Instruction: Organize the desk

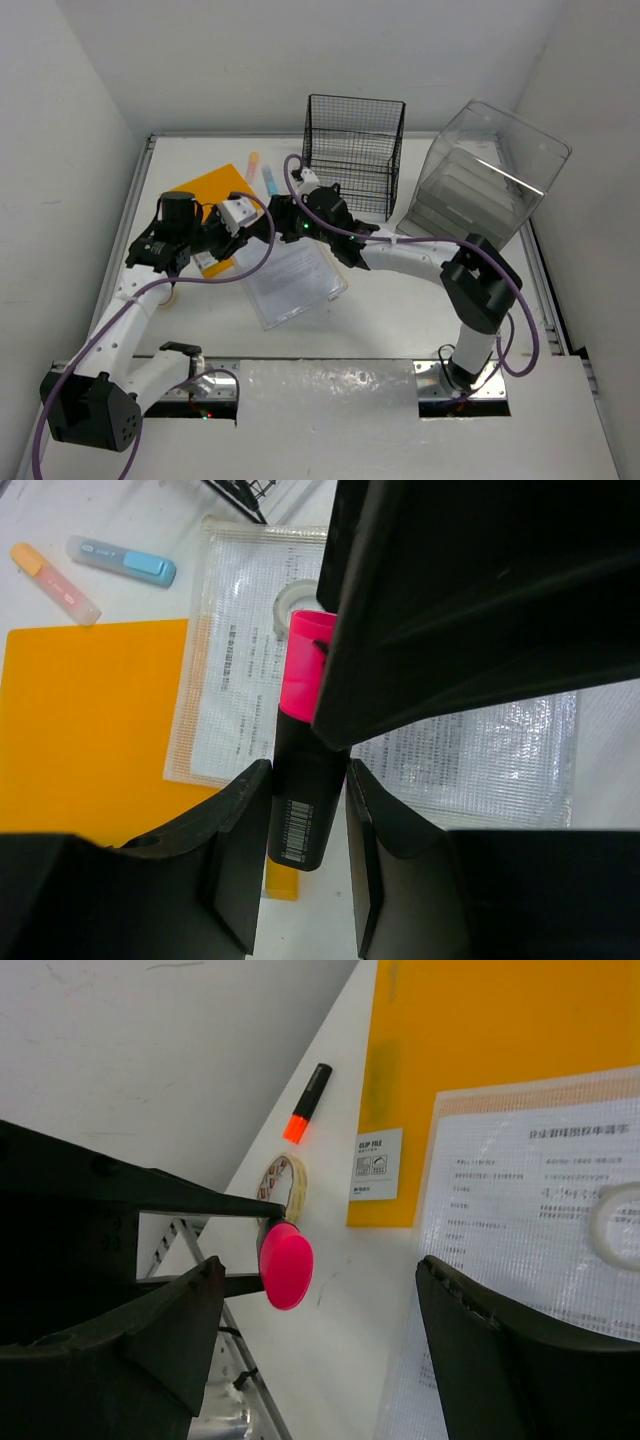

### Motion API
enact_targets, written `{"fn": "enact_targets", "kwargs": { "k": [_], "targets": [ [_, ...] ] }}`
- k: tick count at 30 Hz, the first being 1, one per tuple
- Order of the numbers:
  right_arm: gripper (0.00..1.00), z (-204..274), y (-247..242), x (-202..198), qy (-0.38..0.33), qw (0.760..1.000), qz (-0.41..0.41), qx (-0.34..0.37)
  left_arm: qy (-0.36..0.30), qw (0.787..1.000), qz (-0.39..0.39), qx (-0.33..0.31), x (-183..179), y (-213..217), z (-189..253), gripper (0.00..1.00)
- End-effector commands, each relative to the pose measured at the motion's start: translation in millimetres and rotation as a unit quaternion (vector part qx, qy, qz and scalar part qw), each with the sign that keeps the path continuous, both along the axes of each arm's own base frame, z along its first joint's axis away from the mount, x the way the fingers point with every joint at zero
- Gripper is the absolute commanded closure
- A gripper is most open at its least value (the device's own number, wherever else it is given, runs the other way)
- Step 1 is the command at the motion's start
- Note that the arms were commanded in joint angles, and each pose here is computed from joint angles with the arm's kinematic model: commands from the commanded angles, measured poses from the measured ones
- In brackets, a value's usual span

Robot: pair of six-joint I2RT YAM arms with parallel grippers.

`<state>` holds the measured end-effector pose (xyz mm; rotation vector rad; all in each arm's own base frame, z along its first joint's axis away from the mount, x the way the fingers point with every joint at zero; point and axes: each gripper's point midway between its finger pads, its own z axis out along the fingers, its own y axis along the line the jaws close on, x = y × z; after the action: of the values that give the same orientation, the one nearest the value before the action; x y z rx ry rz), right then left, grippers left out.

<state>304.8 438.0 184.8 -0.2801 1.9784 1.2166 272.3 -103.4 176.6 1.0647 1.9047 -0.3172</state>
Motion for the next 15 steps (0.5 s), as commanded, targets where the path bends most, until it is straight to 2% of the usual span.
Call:
{"fn": "enact_targets", "kwargs": {
  "k": [1, 4, 9, 15],
  "targets": [
    [0.26, 29, 19, 4, -0.009, 0.999, 0.015, 0.05, -0.024, 1.0, 0.001, -0.009, 6, -2, 10, 1.0],
    [0.3, 26, 23, 6, -0.006, 0.998, 0.015, 0.055, -0.021, 1.0, 0.001, -0.009, 6, -2, 7, 1.0],
    [0.5, 26, 24, 7, -0.005, 0.998, 0.014, 0.06, -0.016, 1.0, 0.003, -0.008, 6, -2, 1, 1.0],
    [0.64, 26, 28, 7, 0.0, 0.997, 0.019, 0.071, -0.015, 1.0, 0.009, -0.003, 9, 0, -2, 1.0]
  ]
}}
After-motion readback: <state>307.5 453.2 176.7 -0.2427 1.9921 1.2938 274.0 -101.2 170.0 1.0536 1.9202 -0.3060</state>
